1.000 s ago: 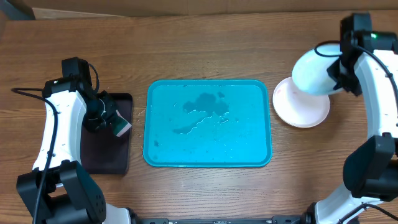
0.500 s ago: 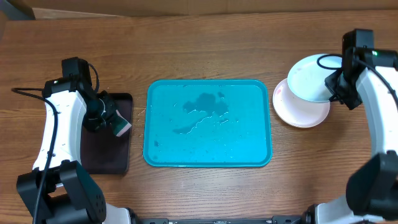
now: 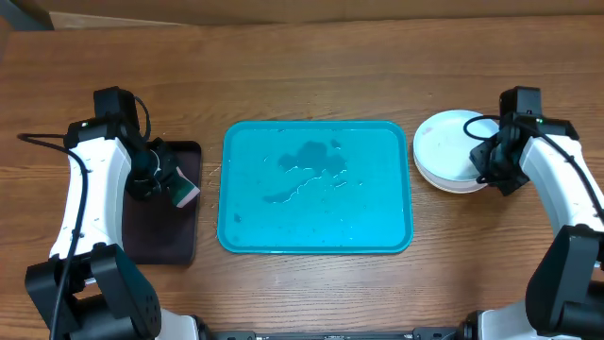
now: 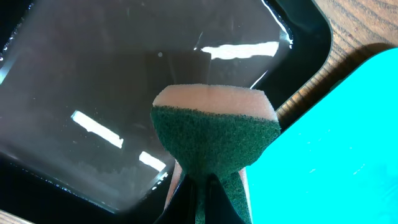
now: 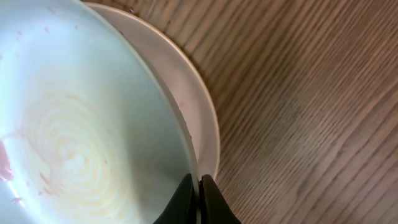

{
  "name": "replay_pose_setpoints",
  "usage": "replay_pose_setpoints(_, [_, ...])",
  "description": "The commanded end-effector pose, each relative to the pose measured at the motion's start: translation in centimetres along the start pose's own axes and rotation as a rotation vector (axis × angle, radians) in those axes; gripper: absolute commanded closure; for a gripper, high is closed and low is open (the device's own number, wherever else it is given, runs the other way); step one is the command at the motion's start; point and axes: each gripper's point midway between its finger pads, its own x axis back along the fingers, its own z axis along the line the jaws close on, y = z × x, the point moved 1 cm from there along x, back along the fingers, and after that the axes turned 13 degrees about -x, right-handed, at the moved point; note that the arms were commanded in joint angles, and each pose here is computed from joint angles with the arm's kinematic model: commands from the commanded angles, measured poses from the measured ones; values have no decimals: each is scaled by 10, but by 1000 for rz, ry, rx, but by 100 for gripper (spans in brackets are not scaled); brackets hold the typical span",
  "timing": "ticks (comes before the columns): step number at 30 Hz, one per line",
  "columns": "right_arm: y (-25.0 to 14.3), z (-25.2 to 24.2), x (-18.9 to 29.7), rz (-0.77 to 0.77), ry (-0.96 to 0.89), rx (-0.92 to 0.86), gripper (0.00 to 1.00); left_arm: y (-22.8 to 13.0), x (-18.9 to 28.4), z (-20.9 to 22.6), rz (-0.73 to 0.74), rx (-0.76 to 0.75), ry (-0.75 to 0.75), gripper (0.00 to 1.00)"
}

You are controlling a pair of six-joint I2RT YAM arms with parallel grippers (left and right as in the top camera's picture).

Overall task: Clean dirty plates on tray and stack at the side
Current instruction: 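Release the plate and move right gripper back over the teal tray, then lower the sponge onto the black tray and open the left gripper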

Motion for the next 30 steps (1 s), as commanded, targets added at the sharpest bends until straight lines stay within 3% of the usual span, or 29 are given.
replay_pose_setpoints(1, [0,4,1,-1,22,-6,73,-1,-1,1,5,-14,-5,95])
replay_pose_setpoints(6, [-8,9,2,45,48,-3,16,-1,-1,1,5,-14,-5,96])
replay_pose_setpoints(8, [-18,16,3,109,91,-1,4,-1,-1,1,3,-14,-6,96])
replay_pose_setpoints(14, [-80,54,21,357,272,119,3,3,-1,0,-13,-16,-10,96])
replay_pose_setpoints(22, [-189,101,38,275,427,565,1,4,-1,0,-18,-17,-7,96])
replay_pose_setpoints(30, [-264,119,56,140,541,777,0,6,-1,-1,-24,-17,-9,96])
